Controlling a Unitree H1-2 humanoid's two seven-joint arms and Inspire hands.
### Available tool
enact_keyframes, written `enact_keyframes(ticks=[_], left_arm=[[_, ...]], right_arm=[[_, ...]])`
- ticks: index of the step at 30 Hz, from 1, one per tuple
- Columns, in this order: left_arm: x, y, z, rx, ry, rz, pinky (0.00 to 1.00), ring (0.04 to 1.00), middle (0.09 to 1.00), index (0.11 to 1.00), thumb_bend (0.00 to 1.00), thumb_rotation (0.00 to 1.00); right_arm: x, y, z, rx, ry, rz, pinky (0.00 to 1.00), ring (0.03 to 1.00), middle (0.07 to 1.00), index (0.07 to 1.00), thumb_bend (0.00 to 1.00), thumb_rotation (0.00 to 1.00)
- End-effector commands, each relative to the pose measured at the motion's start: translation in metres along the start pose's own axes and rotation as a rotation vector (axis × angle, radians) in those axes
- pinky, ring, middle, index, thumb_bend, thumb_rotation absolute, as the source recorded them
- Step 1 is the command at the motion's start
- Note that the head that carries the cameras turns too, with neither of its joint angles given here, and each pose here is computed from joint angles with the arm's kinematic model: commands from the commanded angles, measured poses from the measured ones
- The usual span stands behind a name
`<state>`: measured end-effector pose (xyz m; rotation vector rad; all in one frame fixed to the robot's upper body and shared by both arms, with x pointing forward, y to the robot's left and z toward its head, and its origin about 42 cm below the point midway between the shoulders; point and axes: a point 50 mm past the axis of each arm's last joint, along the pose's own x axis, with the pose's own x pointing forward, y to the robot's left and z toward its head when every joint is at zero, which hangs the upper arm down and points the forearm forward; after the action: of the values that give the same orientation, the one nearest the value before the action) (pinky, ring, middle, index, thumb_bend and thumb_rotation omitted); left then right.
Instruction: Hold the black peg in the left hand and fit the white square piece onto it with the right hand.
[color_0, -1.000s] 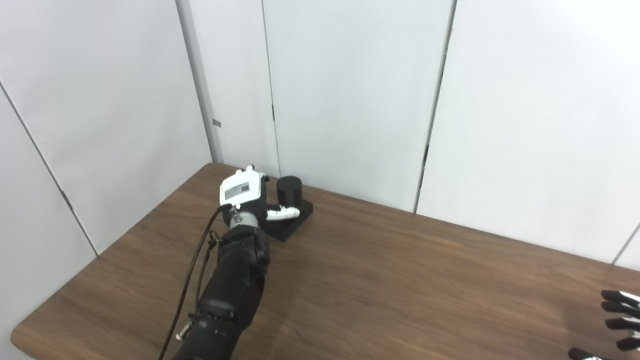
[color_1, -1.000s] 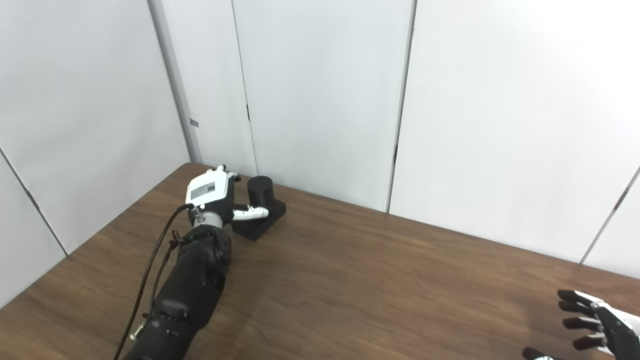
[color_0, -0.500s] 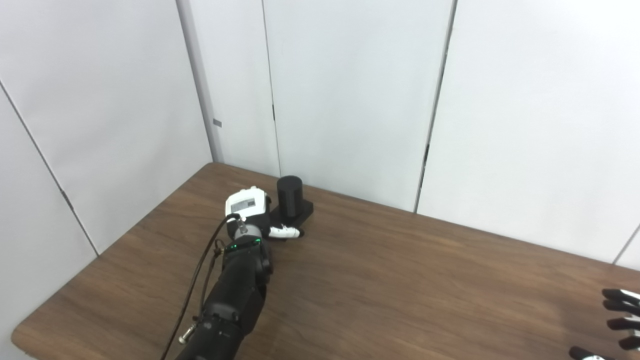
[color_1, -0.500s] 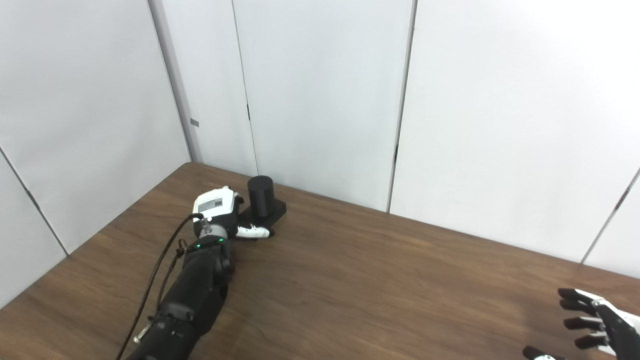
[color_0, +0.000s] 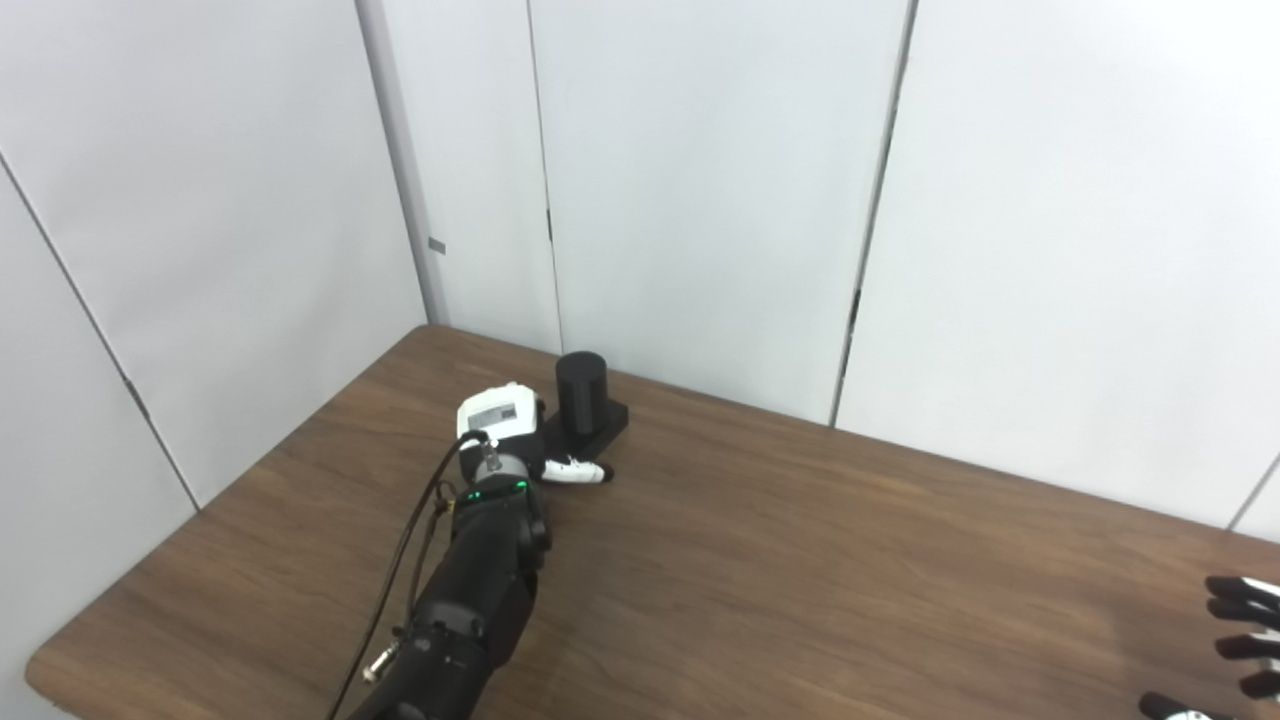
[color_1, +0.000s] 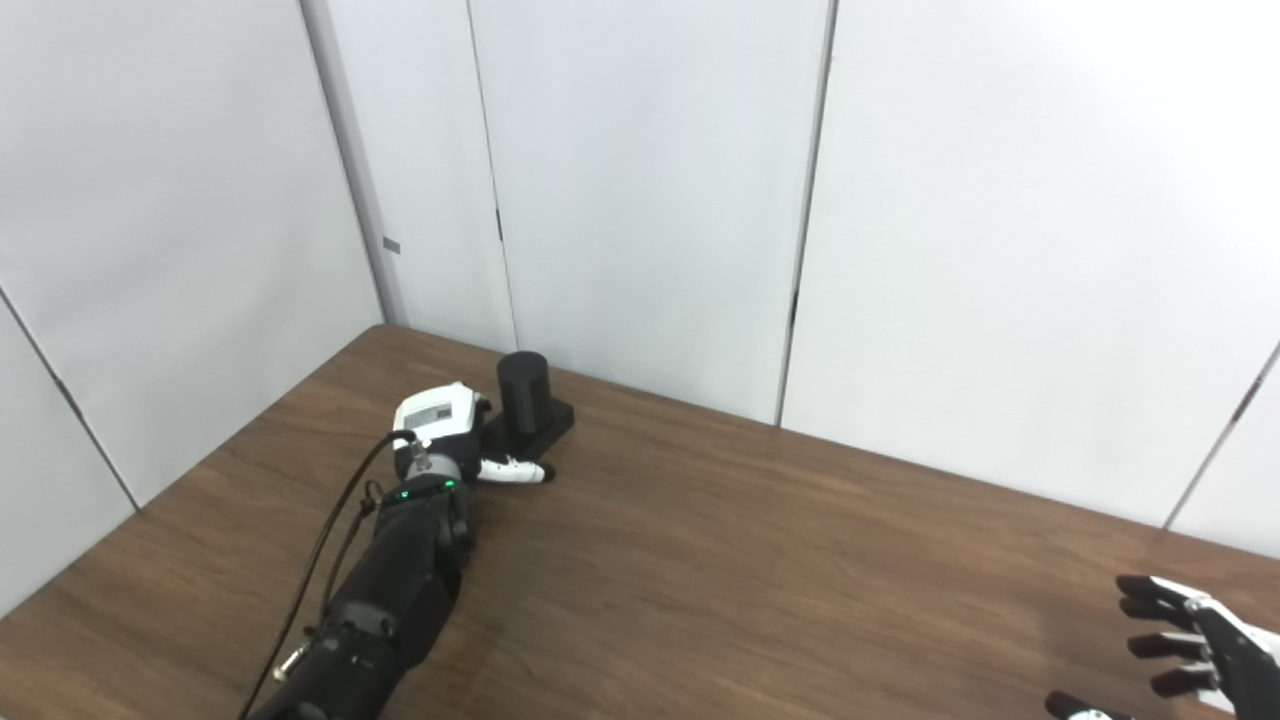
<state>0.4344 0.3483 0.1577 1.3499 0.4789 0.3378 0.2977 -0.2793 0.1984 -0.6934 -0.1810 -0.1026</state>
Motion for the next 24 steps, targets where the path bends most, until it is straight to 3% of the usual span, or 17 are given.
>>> enact_keyframes(ticks=[1, 7, 13, 19, 21, 24], left_arm=[[0.009, 0.02, 0.007, -0.004, -0.011, 0.063, 0.96, 1.0, 1.0, 0.866, 1.0, 0.53], [0.008, 0.01, 0.012, -0.014, -0.031, 0.047, 0.9, 0.997, 0.997, 0.84, 0.94, 0.5], [0.007, 0.005, 0.012, -0.035, -0.056, 0.029, 0.84, 0.952, 0.943, 0.73, 0.84, 0.42], [0.008, 0.0, 0.01, -0.048, -0.087, -0.009, 0.84, 0.949, 0.923, 0.643, 0.76, 0.32], [0.009, 0.0, 0.009, -0.033, -0.119, -0.033, 0.84, 0.933, 0.888, 0.628, 0.75, 0.3], [0.009, -0.001, 0.008, -0.02, -0.156, -0.077, 0.74, 0.863, 0.776, 0.577, 0.75, 0.24]], right_arm=[[0.005, -0.011, 0.015, -0.005, -0.064, -0.033, 0.48, 0.617, 0.705, 0.712, 0.66, 0.0], [0.003, -0.012, 0.017, -0.009, -0.065, -0.038, 0.48, 0.604, 0.69, 0.705, 0.67, 0.0], [0.002, -0.013, 0.018, -0.01, -0.067, -0.038, 0.47, 0.592, 0.68, 0.7, 0.66, 0.0], [0.003, -0.013, 0.018, -0.012, -0.071, -0.037, 0.47, 0.582, 0.667, 0.695, 0.66, 0.0], [0.003, -0.013, 0.018, -0.01, -0.072, -0.038, 0.48, 0.583, 0.668, 0.694, 0.65, 0.0], [0.004, -0.013, 0.019, -0.012, -0.071, -0.039, 0.48, 0.585, 0.671, 0.694, 0.65, 0.0]])
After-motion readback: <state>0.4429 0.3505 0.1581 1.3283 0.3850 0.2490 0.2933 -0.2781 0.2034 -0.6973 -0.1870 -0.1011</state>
